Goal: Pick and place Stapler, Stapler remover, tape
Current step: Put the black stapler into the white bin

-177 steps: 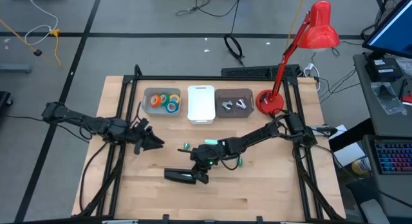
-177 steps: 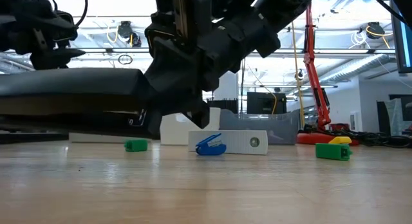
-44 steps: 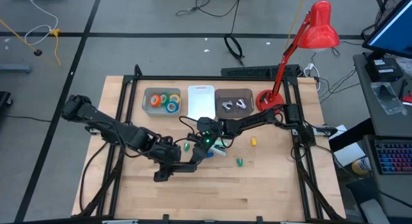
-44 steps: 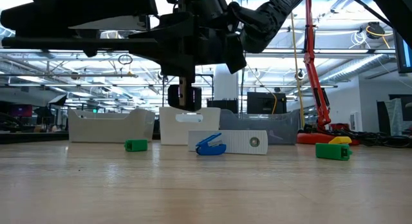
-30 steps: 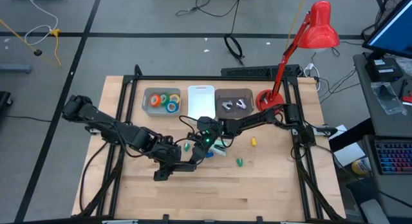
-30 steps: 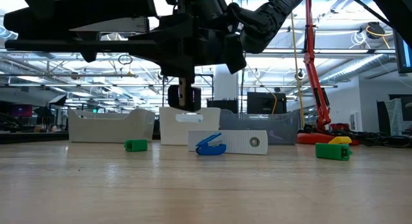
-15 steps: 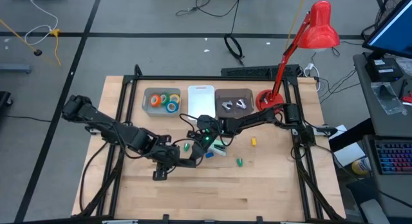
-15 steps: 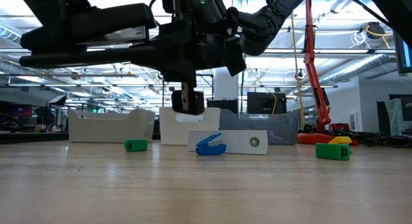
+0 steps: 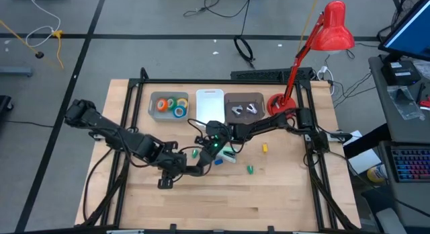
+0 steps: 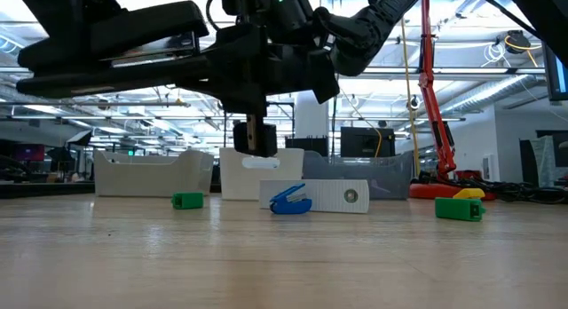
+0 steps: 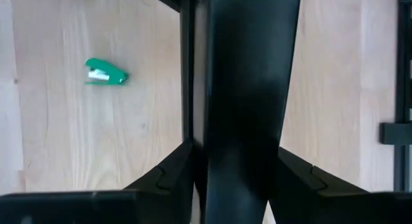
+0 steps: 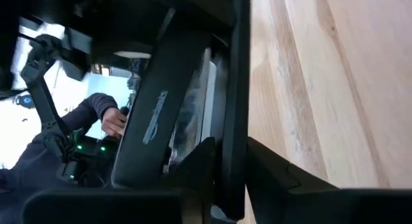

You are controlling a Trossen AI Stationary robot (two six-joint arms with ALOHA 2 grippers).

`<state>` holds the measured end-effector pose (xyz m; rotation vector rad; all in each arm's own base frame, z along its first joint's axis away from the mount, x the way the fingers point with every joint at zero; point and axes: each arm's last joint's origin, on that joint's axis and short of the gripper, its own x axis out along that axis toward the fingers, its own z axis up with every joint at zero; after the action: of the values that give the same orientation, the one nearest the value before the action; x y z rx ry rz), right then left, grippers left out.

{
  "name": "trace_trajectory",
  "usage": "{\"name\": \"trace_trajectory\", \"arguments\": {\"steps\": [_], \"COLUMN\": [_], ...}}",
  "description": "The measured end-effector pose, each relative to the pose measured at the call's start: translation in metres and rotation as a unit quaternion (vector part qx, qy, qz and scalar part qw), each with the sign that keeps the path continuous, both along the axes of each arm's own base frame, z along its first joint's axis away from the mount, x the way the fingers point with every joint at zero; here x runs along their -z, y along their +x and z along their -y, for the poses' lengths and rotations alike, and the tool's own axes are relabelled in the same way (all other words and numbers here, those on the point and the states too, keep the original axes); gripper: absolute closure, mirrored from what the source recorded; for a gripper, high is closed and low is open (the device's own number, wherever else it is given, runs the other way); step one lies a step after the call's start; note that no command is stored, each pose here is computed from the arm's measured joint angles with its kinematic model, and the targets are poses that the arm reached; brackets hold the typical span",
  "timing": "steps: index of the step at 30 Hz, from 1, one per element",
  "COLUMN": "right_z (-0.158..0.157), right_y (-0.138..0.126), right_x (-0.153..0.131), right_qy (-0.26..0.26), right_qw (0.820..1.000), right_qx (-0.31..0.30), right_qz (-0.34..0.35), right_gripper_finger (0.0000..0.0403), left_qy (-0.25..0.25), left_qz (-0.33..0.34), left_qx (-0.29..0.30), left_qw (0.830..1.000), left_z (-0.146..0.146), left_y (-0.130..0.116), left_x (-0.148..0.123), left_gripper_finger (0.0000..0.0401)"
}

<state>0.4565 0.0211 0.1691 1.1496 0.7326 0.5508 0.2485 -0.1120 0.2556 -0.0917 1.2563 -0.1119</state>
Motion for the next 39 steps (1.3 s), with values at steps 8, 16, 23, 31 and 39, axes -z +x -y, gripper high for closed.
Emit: {"name": "trace_trajectory", "arguments": {"steps": [8, 16, 23, 31, 39], "right_z": [0.013, 0.014, 0.014, 0.013, 0.009], "right_y": [0.003, 0.002, 0.002, 0.0, -0.003], "right_x": [-0.007, -0.006, -0.006, -0.005, -0.004], "right_qy": [0.016, 0.019, 0.023, 0.024, 0.018], "right_qw": [0.999, 1.0, 1.0, 1.0, 0.997], "right_qx": [0.02, 0.017, 0.008, -0.004, -0.066], "right_qz": [0.019, 0.015, 0.009, 0.0, 0.019], "right_gripper_finger": [0.0301, 0.0298, 0.0298, 0.03, 0.03], "left_qy": [0.038, 0.035, 0.045, 0.067, 0.078], "left_qz": [-0.055, -0.059, -0.083, -0.13, -0.154], "left_qx": [-0.017, -0.013, -0.012, -0.023, -0.056], "left_qw": [0.998, 0.998, 0.995, 0.989, 0.983], "left_z": [0.0, 0.0, -0.002, -0.007, -0.009], "left_y": [-0.013, -0.013, -0.018, -0.027, -0.032], "left_x": [0.004, 0.004, 0.005, 0.006, 0.006], "left_gripper_finger": [0.026, 0.0261, 0.0261, 0.0261, 0.0261]}}
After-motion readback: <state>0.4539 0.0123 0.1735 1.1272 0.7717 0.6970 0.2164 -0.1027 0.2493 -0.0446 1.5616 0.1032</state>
